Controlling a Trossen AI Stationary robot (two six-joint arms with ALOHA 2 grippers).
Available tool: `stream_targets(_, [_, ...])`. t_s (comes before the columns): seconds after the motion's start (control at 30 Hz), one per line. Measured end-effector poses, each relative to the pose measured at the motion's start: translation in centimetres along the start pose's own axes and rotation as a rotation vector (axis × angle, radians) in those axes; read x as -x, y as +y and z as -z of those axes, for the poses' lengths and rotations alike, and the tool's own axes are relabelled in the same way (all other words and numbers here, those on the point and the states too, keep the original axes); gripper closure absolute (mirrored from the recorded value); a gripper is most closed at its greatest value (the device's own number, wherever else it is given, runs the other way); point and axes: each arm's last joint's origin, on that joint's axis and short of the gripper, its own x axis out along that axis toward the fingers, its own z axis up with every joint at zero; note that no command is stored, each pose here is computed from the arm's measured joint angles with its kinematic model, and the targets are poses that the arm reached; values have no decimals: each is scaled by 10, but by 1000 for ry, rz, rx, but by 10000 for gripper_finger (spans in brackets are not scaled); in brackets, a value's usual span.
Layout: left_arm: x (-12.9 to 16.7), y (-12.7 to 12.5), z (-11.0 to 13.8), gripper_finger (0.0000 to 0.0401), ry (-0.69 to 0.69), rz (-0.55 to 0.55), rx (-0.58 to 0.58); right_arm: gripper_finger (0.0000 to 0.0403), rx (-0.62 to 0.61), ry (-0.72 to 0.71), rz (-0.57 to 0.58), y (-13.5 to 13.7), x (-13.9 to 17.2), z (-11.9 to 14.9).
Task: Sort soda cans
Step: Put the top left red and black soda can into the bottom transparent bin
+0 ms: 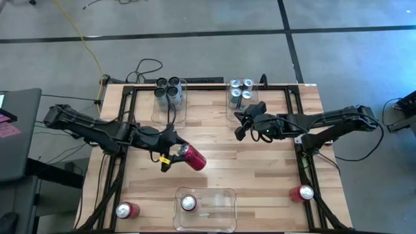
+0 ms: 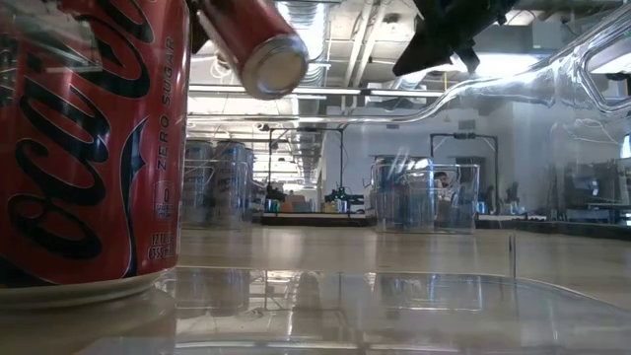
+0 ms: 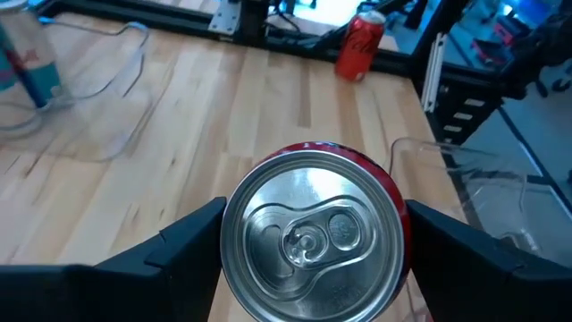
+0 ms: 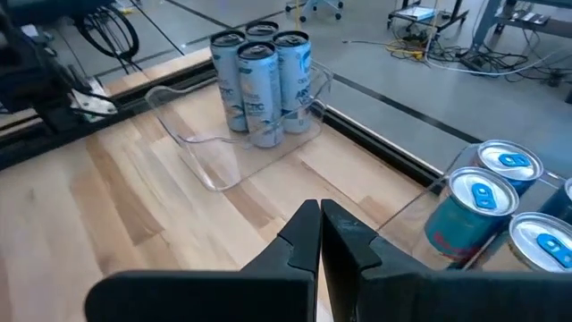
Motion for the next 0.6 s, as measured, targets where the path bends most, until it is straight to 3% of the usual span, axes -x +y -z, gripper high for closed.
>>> stream_targets(0.27, [-6,-2,-1,111,-25,9,-19,371,-102,-189,8,0,0,-27])
stream_targets(0.6, [-4,-10,0,111,-37,-15,-20,371,-38,-389,5,13,-17,-43])
